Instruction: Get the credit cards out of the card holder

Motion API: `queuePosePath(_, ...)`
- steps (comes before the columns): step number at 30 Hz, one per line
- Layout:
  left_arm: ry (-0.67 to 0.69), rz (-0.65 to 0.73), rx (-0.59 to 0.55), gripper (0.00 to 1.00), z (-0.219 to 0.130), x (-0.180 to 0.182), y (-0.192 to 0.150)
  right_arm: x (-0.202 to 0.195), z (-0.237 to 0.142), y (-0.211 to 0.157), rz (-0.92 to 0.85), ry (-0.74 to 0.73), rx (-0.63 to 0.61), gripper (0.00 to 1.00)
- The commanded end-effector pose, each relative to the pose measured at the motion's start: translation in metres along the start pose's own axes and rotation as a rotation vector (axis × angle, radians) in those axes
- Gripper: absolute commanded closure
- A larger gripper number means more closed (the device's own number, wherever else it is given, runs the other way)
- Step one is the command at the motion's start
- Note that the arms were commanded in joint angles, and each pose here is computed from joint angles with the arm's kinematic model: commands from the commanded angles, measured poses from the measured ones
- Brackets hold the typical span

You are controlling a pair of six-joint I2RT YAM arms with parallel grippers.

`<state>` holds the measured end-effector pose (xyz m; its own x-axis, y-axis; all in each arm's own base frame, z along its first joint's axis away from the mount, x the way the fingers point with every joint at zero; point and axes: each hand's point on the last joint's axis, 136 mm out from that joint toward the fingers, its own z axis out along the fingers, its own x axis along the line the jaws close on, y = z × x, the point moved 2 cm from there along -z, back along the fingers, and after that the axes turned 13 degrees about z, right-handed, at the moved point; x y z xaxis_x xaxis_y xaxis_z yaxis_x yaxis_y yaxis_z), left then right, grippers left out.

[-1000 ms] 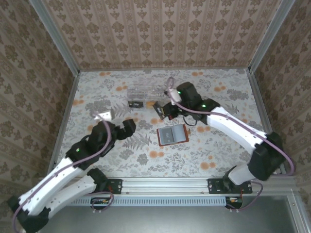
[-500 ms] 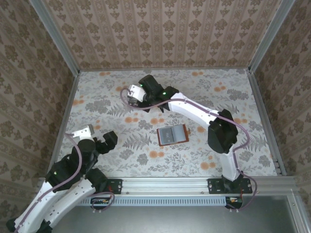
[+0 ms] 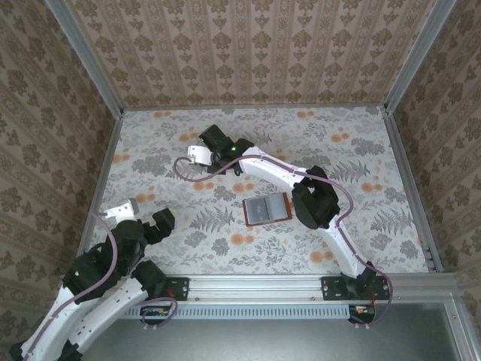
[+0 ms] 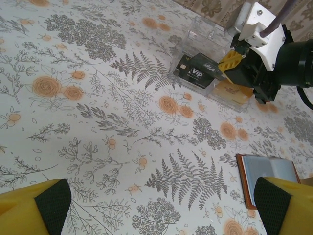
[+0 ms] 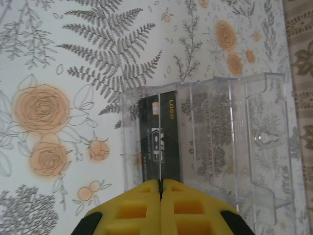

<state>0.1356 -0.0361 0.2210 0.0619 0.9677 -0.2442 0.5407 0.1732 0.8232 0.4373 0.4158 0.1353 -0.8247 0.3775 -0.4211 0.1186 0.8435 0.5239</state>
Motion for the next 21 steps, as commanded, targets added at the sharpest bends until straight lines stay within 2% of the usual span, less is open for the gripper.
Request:
queuePosePath(1,0.027,-0.009,-0.018,0.0,-0.006,0.007,0.004,-0.009,0.01,0.003,-0.034,-0.049,-0.005,1.0)
queuePosePath(19,0.038,0.003,-0.017,0.0,-0.004,0.009,0.002,-0.007,0.046,-0.011,-0.009,-0.058,0.027,1.0)
queuePosePath(21,0.036,0.003,-0.017,0.0,-0.004,0.009,0.002,-0.007,0.048,-0.011,-0.005,-0.065,0.027,0.89)
